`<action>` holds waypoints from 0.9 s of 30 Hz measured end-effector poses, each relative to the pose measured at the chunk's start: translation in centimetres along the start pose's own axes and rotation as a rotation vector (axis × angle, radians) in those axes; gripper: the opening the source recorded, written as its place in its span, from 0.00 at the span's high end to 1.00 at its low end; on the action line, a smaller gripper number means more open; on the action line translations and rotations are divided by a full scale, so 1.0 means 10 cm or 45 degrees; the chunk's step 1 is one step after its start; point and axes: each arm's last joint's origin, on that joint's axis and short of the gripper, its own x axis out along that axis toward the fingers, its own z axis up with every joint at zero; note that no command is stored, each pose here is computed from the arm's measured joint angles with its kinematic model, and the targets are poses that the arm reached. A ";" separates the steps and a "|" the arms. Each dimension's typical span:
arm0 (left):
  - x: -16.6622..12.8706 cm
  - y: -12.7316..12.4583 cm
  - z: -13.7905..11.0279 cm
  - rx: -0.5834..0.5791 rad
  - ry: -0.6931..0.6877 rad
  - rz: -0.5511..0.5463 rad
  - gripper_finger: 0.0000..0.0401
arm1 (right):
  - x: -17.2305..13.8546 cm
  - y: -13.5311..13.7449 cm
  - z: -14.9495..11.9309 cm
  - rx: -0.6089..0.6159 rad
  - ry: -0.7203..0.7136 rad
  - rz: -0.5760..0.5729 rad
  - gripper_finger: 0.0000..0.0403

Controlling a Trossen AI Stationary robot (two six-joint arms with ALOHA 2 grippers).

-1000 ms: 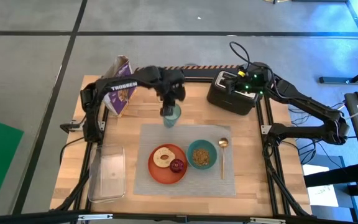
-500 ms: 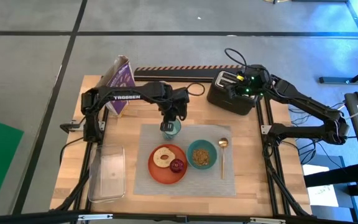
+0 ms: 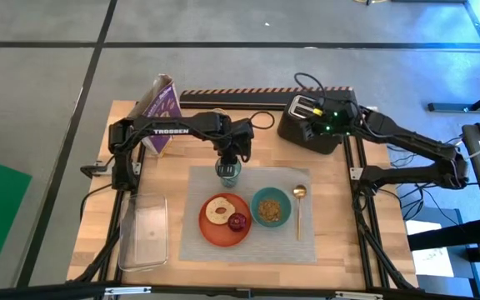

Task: Arrange a breakfast setting
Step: Put the cup of milk above the orange plate on the placemat, then return to Home Position

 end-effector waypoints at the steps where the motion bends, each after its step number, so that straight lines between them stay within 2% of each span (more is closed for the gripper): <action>1: -0.01 0.00 0.00 -0.013 0.002 -0.003 0.81 | 0.00 0.03 -0.01 -0.010 -0.006 0.013 0.69; 5: -0.20 0.00 -0.03 -0.024 -0.042 -0.003 0.73 | -0.03 0.13 -0.04 -0.041 0.006 0.112 0.69; 11: -0.78 -0.02 -0.16 -0.046 -0.218 0.058 0.68 | -0.21 0.24 0.04 -0.064 -0.103 0.371 0.69; 13: -1.08 0.00 -0.24 -0.055 -0.358 0.100 0.68 | -0.35 0.27 0.08 -0.108 -0.181 0.495 0.69; 16: -1.55 0.03 -0.35 -0.022 -0.627 0.170 0.69 | -0.57 0.30 0.11 -0.281 -0.276 0.667 0.71; 20: -2.00 0.06 -0.51 0.004 -1.009 0.196 0.74 | -0.79 0.27 0.05 -0.511 -0.330 0.783 0.85; 23: -2.11 0.03 -0.71 -0.035 -1.210 0.187 0.78 | -0.92 0.25 0.02 -0.584 -0.370 0.833 0.97; 27: -2.08 -0.13 -1.05 -0.141 -1.405 0.141 0.86 | -1.06 0.24 -0.08 -0.608 -0.336 0.900 0.99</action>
